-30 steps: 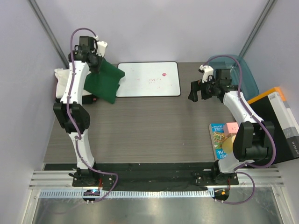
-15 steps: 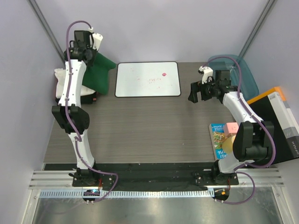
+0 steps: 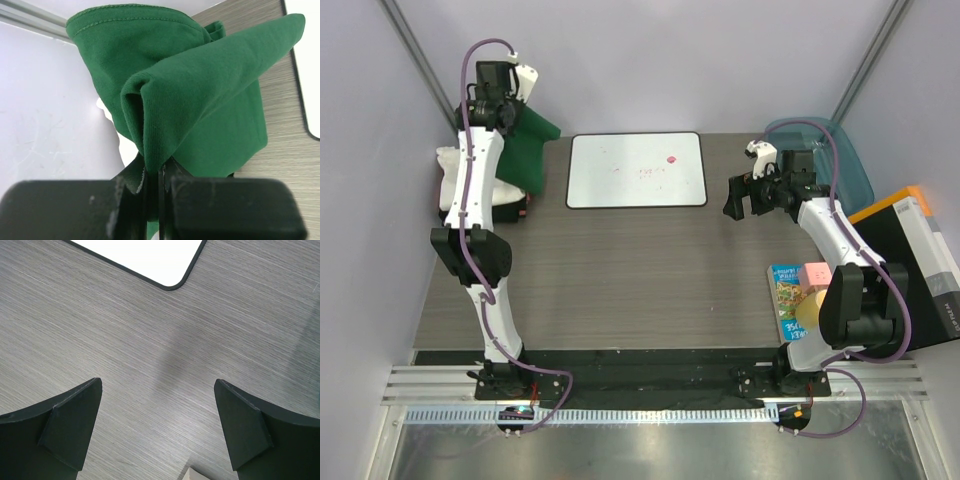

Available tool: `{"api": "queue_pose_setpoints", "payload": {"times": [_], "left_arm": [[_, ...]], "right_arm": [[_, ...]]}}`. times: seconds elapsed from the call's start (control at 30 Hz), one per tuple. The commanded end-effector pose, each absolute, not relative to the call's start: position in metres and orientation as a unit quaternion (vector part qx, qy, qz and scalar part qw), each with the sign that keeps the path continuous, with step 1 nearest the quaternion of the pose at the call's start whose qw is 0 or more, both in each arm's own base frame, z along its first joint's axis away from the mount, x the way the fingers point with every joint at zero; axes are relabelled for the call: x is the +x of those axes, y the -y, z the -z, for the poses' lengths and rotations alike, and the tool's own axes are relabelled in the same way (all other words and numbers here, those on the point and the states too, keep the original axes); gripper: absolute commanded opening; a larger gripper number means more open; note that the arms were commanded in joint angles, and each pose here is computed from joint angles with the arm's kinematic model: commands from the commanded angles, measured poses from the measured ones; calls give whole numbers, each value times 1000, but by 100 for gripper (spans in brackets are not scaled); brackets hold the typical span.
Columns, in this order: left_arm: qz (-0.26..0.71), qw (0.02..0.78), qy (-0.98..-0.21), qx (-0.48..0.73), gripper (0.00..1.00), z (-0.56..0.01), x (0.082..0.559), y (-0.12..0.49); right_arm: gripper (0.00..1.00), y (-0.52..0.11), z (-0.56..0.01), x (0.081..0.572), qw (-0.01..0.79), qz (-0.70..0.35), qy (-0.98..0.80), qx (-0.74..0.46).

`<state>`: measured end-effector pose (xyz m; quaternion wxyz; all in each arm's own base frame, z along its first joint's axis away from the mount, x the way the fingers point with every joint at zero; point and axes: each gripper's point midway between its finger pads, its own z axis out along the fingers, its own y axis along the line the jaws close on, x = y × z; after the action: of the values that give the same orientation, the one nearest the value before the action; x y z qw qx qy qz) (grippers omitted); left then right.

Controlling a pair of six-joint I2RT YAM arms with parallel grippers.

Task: Fold and stack the t-shirts
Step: Put the neatly folded tshirt into the corner of the board with the left arm

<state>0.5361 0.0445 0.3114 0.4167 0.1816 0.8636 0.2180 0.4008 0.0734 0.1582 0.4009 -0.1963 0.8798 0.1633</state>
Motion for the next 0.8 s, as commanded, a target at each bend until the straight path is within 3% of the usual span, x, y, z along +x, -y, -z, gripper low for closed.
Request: {"api": "queue_pose_setpoints", "payload": {"times": [0.0, 0.5, 0.77], "left_arm": [[-275, 477, -820, 157, 0, -376, 532, -63], [-208, 502, -814, 206, 0, -381, 527, -5], [-223, 497, -810, 217, 0, -382, 527, 1]], "right_arm": [[100, -75, -179, 404, 434, -159, -862, -208], [100, -74, -182, 405, 439, -158, -860, -207], [100, -74, -180, 400, 438, -156, -860, -208]]}}
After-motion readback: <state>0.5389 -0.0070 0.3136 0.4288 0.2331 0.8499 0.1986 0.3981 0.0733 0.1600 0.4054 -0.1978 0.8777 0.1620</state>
